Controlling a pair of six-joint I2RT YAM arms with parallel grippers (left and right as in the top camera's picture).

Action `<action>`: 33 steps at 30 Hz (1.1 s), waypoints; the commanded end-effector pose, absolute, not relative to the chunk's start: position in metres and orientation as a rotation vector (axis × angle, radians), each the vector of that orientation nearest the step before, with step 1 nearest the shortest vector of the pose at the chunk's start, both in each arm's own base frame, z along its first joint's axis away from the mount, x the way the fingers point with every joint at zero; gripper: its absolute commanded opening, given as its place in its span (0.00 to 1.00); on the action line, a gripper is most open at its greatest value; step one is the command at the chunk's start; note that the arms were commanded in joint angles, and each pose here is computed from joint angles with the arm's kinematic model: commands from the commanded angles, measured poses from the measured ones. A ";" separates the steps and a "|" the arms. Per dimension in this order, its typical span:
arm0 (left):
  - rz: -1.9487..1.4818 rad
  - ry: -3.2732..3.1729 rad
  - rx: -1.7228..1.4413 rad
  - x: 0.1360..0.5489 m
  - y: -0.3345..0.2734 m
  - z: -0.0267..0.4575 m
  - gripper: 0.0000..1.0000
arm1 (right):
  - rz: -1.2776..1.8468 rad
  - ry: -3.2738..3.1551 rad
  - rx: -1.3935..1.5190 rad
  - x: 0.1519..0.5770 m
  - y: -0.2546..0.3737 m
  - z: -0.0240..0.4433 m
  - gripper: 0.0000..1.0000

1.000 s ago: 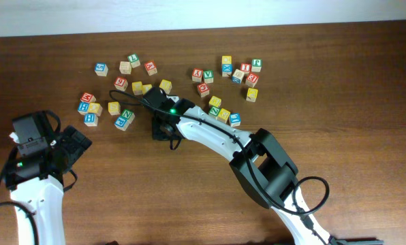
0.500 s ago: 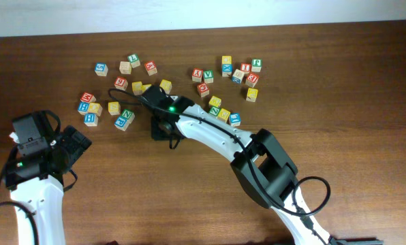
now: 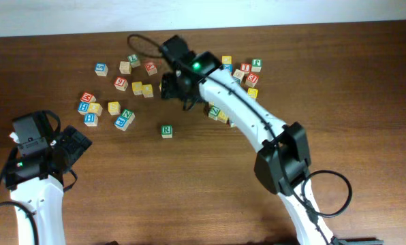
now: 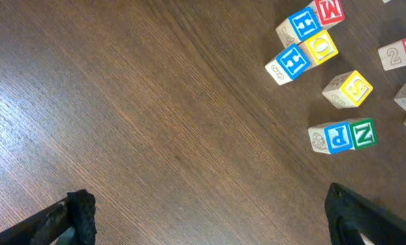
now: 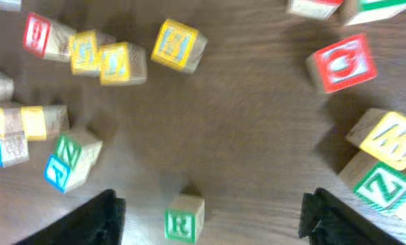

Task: Spell out RSS
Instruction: 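Release the R block on the table and lift the right arm away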

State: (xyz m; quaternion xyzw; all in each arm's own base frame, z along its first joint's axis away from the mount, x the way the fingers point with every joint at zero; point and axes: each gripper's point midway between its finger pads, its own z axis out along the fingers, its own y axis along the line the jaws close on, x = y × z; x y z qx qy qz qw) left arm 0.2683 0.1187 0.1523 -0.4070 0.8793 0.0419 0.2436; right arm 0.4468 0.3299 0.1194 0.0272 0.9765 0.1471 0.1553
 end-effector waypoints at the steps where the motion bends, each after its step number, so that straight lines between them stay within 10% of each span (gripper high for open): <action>1: 0.106 2.380 -1.128 0.271 0.121 0.157 0.99 | 0.452 2.787 0.079 0.452 0.331 0.123 0.98; 21: 0.106 2.380 -1.128 0.271 0.121 0.157 0.99 | 0.102 2.911 0.997 0.438 0.017 0.157 0.98; 33: 0.106 2.381 -1.128 0.271 0.121 0.157 0.99 | 0.092 2.811 1.250 0.433 -0.060 0.157 0.98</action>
